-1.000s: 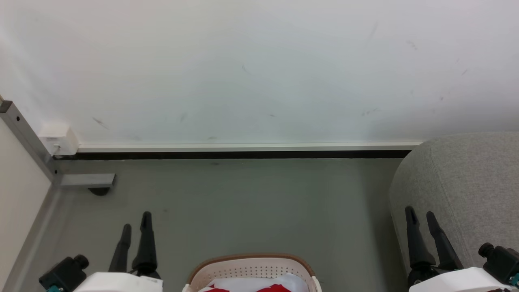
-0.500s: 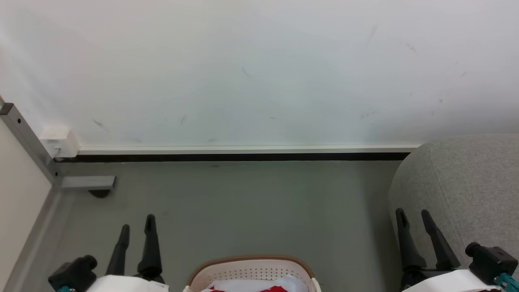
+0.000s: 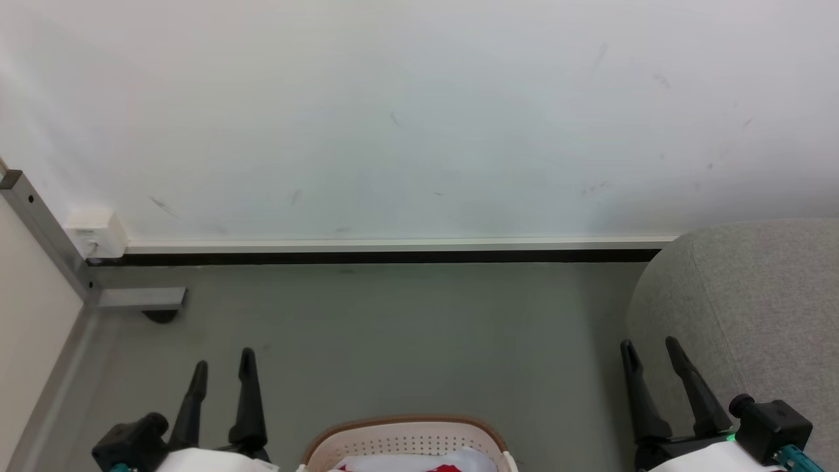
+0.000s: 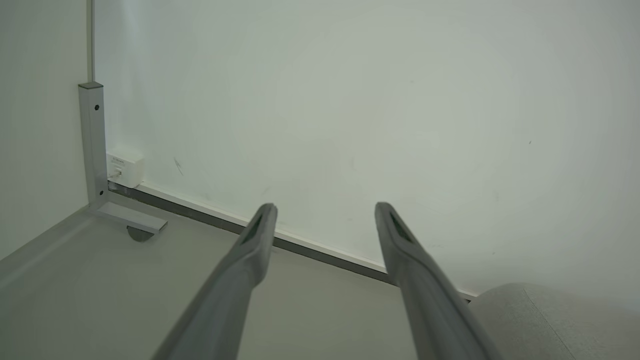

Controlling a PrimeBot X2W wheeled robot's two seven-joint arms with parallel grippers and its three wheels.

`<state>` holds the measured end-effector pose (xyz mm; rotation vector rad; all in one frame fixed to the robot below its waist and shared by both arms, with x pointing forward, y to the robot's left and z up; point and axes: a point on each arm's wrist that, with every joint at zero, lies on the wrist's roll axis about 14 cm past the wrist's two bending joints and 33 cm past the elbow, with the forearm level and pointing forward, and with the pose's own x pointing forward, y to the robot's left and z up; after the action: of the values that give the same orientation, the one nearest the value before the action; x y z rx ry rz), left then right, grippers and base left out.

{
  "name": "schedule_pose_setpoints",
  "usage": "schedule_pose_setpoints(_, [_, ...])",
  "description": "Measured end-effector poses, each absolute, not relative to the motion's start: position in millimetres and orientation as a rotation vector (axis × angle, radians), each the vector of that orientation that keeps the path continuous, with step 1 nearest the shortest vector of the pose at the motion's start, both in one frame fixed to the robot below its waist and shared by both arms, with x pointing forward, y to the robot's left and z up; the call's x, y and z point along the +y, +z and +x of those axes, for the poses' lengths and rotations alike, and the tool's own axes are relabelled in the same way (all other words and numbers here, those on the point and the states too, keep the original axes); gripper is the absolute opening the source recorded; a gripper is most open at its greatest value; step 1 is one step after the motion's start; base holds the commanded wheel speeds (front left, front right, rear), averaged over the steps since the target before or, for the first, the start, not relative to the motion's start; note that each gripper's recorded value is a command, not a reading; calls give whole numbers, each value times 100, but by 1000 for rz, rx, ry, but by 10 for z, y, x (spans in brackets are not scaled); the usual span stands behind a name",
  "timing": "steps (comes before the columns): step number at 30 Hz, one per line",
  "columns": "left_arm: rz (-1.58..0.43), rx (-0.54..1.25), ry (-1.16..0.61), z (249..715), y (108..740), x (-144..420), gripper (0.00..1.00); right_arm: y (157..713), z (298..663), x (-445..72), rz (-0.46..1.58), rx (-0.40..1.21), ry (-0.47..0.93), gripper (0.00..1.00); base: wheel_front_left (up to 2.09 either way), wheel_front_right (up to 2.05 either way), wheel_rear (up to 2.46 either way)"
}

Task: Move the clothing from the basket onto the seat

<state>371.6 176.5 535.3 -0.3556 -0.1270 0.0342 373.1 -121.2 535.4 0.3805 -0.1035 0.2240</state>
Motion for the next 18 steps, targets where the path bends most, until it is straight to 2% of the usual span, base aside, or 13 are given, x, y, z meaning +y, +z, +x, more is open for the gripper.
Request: schedule_pose_setpoints(18, [-235, -172, 32, 3690, 5448, 1732, 100, 5430, 3713, -1111, 261, -148, 263, 100, 0, 0, 0])
